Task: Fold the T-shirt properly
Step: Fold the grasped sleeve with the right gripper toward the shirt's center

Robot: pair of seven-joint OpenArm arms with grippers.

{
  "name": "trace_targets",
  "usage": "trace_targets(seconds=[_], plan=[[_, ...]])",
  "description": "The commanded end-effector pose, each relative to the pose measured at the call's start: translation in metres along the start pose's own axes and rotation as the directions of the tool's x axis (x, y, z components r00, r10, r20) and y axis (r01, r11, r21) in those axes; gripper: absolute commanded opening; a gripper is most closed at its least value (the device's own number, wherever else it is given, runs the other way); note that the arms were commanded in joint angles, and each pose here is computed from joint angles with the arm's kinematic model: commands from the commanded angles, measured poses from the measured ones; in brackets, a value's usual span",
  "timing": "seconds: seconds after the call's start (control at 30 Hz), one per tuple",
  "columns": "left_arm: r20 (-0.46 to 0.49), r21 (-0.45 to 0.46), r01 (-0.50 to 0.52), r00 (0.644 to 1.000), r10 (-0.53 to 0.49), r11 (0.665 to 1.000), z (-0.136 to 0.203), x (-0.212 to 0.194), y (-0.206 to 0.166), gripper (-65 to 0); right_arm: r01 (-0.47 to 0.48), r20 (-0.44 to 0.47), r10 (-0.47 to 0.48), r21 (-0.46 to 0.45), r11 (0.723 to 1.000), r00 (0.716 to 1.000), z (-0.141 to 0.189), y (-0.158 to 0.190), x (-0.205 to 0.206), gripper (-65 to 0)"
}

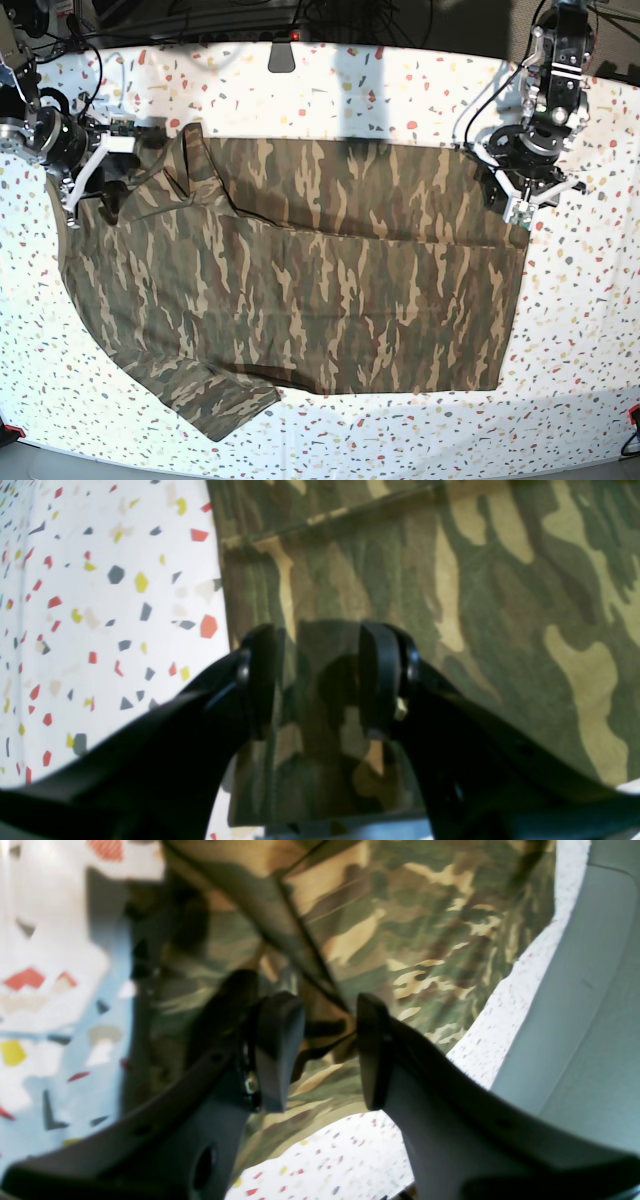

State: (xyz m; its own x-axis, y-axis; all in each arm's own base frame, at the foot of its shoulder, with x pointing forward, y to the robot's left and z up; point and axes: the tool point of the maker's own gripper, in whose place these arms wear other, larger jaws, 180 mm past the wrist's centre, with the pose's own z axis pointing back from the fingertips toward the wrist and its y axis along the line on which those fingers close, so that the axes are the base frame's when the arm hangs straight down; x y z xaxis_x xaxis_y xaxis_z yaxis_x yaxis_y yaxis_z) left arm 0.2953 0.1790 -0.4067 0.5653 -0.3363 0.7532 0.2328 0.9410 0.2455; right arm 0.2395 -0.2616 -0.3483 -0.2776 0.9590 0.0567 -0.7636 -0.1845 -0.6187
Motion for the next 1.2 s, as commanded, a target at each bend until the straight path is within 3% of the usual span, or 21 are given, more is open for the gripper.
trace_targets(seconds=[0.0,0.33,0.47,0.7,0.9,1.03,1.17], plan=[[0.046,0.019,0.005,0.999,-0.005,1.000,0.001,0.014,0.008,-38.8,-0.021,0.016,0.021,-0.028,0.999,1.000,0.004,-0.012,0.000,-42.5],[0.045,0.020,0.005,0.999,-0.006,1.000,0.001,0.014,0.008,-38.8,0.007,0.080,-0.004,-0.028,1.000,0.997,-0.007,-0.005,0.023,-42.5],[0.026,0.019,0.005,1.000,-0.006,1.000,0.000,0.010,0.008,-38.8,-0.006,0.032,0.006,0.001,1.000,0.999,-0.022,-0.001,0.019,-42.5],[0.023,0.019,0.005,1.000,-0.005,1.000,0.000,0.010,0.008,-38.8,-0.033,0.051,0.033,-0.010,0.999,0.998,-0.033,-0.014,0.031,-42.5],[0.023,0.019,0.005,1.000,-0.005,1.000,0.000,0.010,0.008,-38.8,0.033,0.072,-0.028,-0.060,0.998,0.997,-0.034,-0.039,0.029,-42.6],[0.023,0.019,0.005,1.000,-0.006,1.000,0.000,0.010,0.008,-38.8,0.050,0.047,-0.047,-0.060,0.997,0.998,-0.037,-0.041,0.018,-50.0],[0.024,0.019,0.005,1.000,-0.005,1.000,0.000,0.010,0.008,-38.8,0.086,0.005,-0.086,-0.069,0.994,0.996,-0.043,-0.040,0.005,-50.4]])
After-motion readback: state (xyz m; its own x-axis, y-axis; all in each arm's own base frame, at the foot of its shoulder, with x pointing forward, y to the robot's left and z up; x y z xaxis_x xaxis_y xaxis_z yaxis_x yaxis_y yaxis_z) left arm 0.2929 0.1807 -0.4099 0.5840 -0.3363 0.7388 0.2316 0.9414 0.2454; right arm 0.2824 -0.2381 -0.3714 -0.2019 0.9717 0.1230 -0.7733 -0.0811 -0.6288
